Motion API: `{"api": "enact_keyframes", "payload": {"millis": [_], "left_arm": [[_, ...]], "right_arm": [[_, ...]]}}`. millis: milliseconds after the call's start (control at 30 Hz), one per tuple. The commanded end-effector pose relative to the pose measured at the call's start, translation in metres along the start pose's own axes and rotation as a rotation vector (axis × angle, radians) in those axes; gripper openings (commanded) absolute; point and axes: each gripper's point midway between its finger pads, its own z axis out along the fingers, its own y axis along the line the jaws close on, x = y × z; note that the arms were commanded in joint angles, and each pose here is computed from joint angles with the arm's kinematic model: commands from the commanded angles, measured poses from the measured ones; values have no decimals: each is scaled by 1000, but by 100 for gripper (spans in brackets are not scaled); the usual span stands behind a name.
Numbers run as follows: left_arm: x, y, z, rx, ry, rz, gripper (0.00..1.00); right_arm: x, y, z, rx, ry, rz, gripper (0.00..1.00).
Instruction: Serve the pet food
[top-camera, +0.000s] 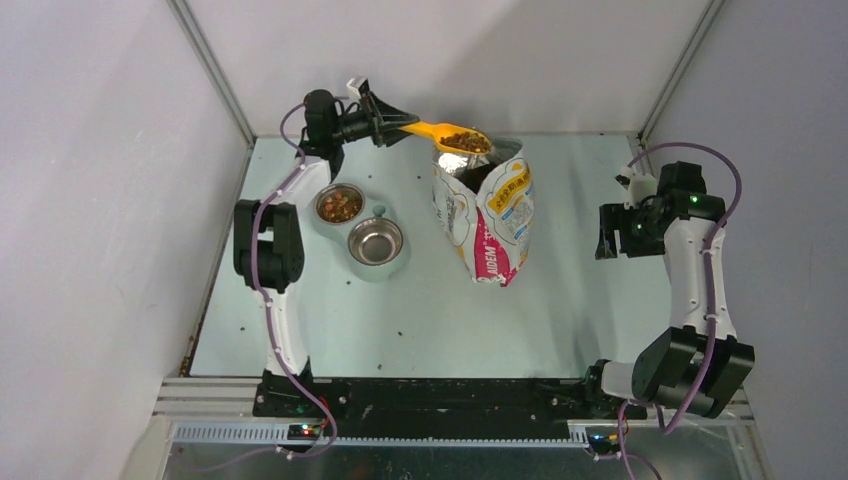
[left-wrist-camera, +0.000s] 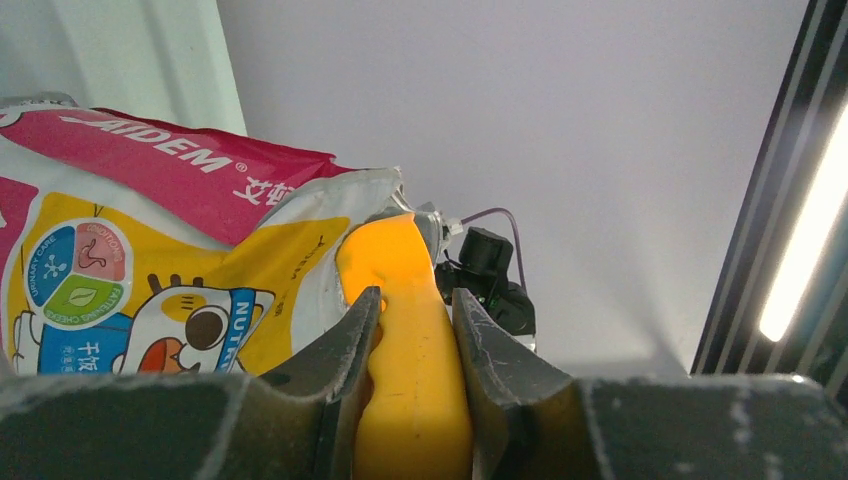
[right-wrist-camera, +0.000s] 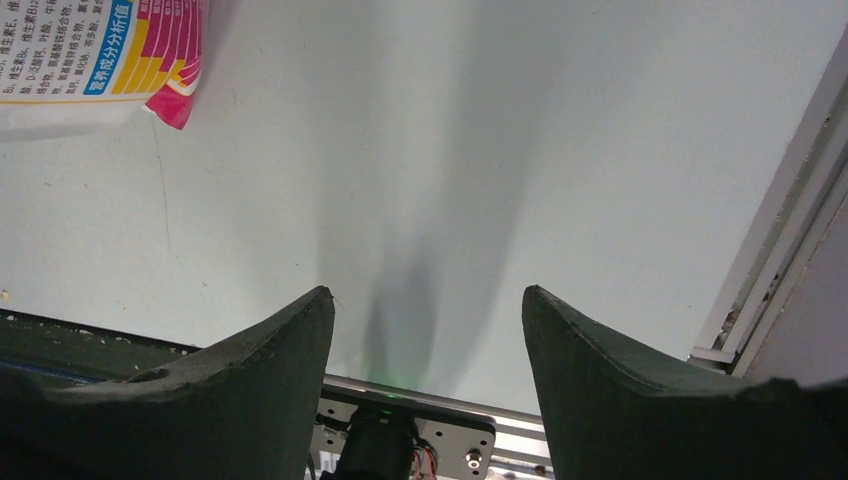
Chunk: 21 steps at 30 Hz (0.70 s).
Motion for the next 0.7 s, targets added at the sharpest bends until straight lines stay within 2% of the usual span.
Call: {"api": "enact_keyframes", "payload": {"millis": [0,133,367,667], "left_arm": [[2,-46,-7,79,-5,105,0],[0,-43,-11,94,-9,99,0],[10,-66,-28,124,-22,141,0],[8,-75,-83,77,-97,167,0]], "right_arm": [[-13,-2,-8,26,-36,-30,72],[-18,-1,-12,32,-38,-45,72],[-19,1,-11,22,-38,-58,72],[-25,-1,-9,5,-44,-138,73]]}}
